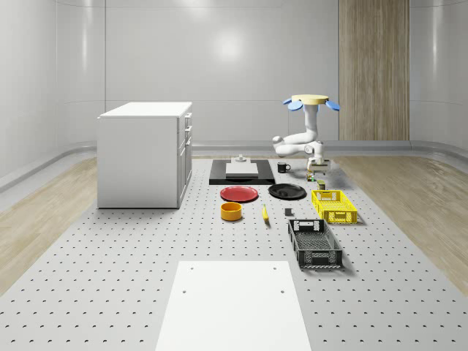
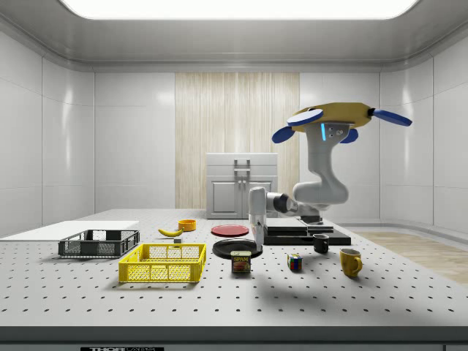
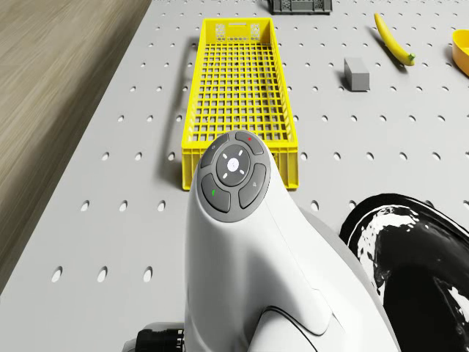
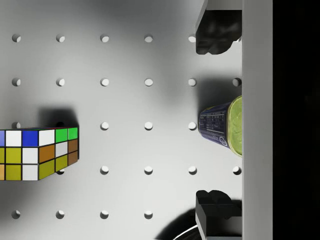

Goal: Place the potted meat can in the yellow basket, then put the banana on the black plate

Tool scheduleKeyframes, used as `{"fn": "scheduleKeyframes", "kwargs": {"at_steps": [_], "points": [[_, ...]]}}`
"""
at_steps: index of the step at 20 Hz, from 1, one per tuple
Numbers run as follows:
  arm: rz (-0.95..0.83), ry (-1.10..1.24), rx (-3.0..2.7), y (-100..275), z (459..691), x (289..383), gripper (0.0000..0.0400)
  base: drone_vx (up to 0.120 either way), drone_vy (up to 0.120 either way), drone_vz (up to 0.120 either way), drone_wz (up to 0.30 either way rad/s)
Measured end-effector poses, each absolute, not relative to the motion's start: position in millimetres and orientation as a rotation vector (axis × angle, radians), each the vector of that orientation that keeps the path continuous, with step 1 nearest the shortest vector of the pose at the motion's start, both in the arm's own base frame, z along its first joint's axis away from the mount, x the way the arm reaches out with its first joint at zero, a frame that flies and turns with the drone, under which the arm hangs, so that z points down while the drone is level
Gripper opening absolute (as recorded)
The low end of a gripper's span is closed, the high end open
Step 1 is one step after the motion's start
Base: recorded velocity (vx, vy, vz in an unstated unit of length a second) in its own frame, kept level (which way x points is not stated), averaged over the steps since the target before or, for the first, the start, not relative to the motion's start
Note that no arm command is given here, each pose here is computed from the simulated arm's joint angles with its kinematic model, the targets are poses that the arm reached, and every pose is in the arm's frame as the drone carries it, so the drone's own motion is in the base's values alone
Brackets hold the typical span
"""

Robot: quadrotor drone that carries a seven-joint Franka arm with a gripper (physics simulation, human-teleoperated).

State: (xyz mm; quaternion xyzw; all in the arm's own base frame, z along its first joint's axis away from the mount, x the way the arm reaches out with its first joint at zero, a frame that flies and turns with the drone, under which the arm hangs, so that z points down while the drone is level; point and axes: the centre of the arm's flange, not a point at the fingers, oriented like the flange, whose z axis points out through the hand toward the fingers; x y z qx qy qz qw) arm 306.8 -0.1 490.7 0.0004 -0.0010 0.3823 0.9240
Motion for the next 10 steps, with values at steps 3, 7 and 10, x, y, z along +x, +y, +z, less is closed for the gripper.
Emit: {"fn": "scheduleKeyframes", "kwargs": {"at_steps": [3,7,10], "points": [[0.785,-0.002,0.001,-0.1,490.7,306.8,0.04,0.12,0.0,0.0,0.0],[0.785,-0.002,0.001,-0.1,490.7,306.8,0.04,0.12,0.0,-0.07,0.0],[0.785,-0.002,0.001,-0.1,490.7,306.8,0.04,0.12,0.0,0.0,0.0]]}}
